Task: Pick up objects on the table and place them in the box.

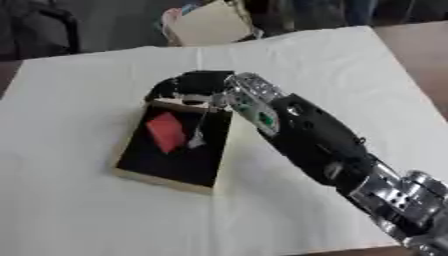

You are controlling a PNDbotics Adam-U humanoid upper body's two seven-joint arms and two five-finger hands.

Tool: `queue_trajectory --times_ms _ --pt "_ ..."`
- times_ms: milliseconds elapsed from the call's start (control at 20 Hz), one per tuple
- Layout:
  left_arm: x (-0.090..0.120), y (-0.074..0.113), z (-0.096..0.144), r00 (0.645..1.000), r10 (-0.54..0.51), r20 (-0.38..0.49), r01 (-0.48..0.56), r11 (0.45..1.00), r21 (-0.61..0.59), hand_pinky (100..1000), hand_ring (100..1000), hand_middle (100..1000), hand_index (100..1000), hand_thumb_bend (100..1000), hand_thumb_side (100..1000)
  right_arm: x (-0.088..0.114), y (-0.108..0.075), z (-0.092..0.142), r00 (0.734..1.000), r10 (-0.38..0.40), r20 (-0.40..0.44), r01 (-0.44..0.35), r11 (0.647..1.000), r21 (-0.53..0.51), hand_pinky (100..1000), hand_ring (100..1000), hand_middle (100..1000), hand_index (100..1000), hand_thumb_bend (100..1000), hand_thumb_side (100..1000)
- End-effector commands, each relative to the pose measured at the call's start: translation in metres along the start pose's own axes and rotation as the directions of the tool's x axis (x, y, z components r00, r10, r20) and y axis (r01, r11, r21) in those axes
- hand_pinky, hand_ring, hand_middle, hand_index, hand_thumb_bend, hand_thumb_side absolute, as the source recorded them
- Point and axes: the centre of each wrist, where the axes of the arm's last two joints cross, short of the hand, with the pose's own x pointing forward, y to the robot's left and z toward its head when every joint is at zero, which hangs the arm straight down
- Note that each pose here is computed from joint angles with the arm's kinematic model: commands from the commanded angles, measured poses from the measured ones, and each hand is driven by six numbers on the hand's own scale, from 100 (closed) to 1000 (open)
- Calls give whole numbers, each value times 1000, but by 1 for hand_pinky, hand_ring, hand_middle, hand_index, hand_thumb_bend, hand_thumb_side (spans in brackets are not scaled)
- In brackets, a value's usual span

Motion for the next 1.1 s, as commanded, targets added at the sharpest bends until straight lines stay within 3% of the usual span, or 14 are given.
queue_trajectory --times_ms 50,250,350,450,550,600,750,850,900,1000,1100 --pt "-12 19 -3 1000 -14 -21 15 999 38 819 771 771 849 455 507 -9 -47 22 999 8 -42 -13 993 -117 739 830 862 992 598 378" --pt "-18 16 0 999 -20 -33 21 999 32 819 771 771 849 456 507 -29 -89 57 983 -102 -151 51 949 -312 680 798 836 978 635 410" --pt "-22 15 1 999 -22 -40 24 999 27 819 771 772 849 455 507 -45 -100 74 955 -207 -210 102 901 -422 652 783 821 969 656 412" --pt "-26 13 2 998 -26 -48 27 999 23 819 771 772 849 455 507 -65 -103 91 905 -324 -274 141 839 -525 624 767 805 960 653 429" --pt "-29 12 4 998 -30 -55 31 999 20 818 772 772 849 454 507 -89 -97 109 823 -454 -342 163 765 -623 599 752 791 949 635 439" --pt "-30 12 4 998 -31 -58 32 999 18 819 772 772 849 453 507 -103 -88 120 762 -528 -375 167 720 -673 590 747 785 944 625 439" --pt "-32 11 5 998 -34 -60 35 999 18 818 771 772 849 452 507 -136 -53 150 561 -699 -444 124 601 -790 566 730 766 925 588 418" --pt "-34 12 5 997 -36 -63 38 999 18 818 771 772 849 452 507 -152 -22 174 402 -771 -494 66 562 -824 568 733 769 923 577 414" --pt "-36 12 6 997 -38 -68 39 999 19 818 771 771 848 450 506 -156 -10 183 355 -789 -502 41 550 -834 561 727 765 918 571 408" --pt "-42 11 7 996 -39 -83 40 999 17 818 771 771 848 449 505 -160 5 194 309 -805 -506 15 536 -844 559 728 767 919 565 411" --pt "-45 10 9 995 -38 -89 39 999 15 818 770 771 848 445 504 -161 12 200 292 -816 -498 4 522 -853 557 727 766 919 558 421"
